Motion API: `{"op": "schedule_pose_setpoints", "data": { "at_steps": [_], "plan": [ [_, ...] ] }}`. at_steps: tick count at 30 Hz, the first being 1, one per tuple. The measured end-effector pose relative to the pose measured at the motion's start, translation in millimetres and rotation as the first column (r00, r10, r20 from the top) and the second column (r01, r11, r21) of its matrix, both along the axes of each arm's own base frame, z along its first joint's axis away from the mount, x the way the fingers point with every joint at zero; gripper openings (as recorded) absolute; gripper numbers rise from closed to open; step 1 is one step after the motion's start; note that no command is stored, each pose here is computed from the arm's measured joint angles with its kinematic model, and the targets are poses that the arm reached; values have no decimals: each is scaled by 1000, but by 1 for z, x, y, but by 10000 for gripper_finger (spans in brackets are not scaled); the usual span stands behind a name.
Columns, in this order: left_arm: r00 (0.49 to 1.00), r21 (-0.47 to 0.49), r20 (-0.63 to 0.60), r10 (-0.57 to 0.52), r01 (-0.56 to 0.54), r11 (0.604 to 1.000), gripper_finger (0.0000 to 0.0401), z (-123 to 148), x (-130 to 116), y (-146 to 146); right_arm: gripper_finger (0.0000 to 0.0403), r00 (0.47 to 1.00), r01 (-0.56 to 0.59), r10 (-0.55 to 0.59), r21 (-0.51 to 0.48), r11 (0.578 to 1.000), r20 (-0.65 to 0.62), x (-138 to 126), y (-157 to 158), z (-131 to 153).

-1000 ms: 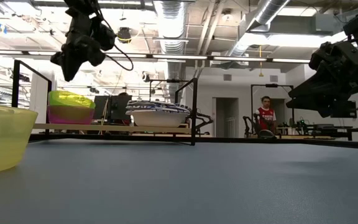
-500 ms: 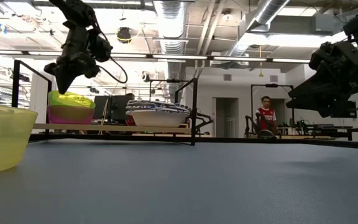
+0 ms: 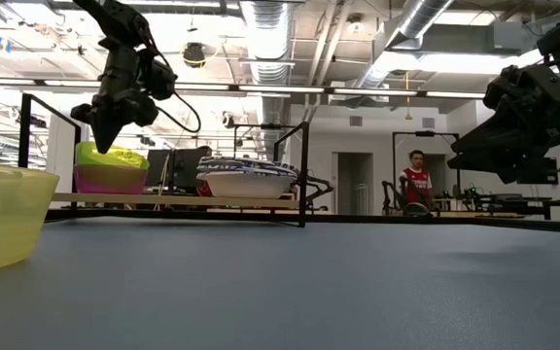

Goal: Place and stack bowls onto a shelf
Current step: Stack the green bowl on top of the other purple bowl on the shelf, then stack the yellow bowl on top of the other green bowl on the shelf

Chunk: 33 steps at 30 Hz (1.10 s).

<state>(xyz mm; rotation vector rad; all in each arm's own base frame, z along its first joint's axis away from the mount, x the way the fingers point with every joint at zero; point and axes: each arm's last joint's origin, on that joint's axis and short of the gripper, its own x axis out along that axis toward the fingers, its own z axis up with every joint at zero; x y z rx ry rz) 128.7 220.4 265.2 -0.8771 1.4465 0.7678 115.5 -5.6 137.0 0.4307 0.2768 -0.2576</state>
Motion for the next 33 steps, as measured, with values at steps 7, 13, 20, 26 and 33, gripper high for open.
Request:
{"op": "schedule_pose_setpoints", "data": {
  "at_steps": [7, 13, 20, 26, 33],
  "plan": [
    [999, 78, -44, 20, -17, 997, 0, 28, 6, -2, 220, 1000, 0, 0, -2, 1000, 0, 0, 0, 0],
    [987, 229, -142, 74, -40, 973, 0, 41, 4, -2, 220, 1000, 10, -10, 29, 1000, 5, 0, 0, 0],
    [993, 216, -103, 61, -38, 976, 0, 31, 8, 0, 220, 1000, 10, -10, 30, 999, 5, 0, 0, 0],
    [989, 174, -137, 55, -31, 984, 0, 8, 6, -3, 220, 1000, 11, -11, 32, 999, 6, 0, 0, 0],
    [989, 186, -138, 56, -30, 982, 0, 6, 6, -5, 220, 1000, 10, -10, 29, 1000, 5, 0, 0, 0]
  ]
}}
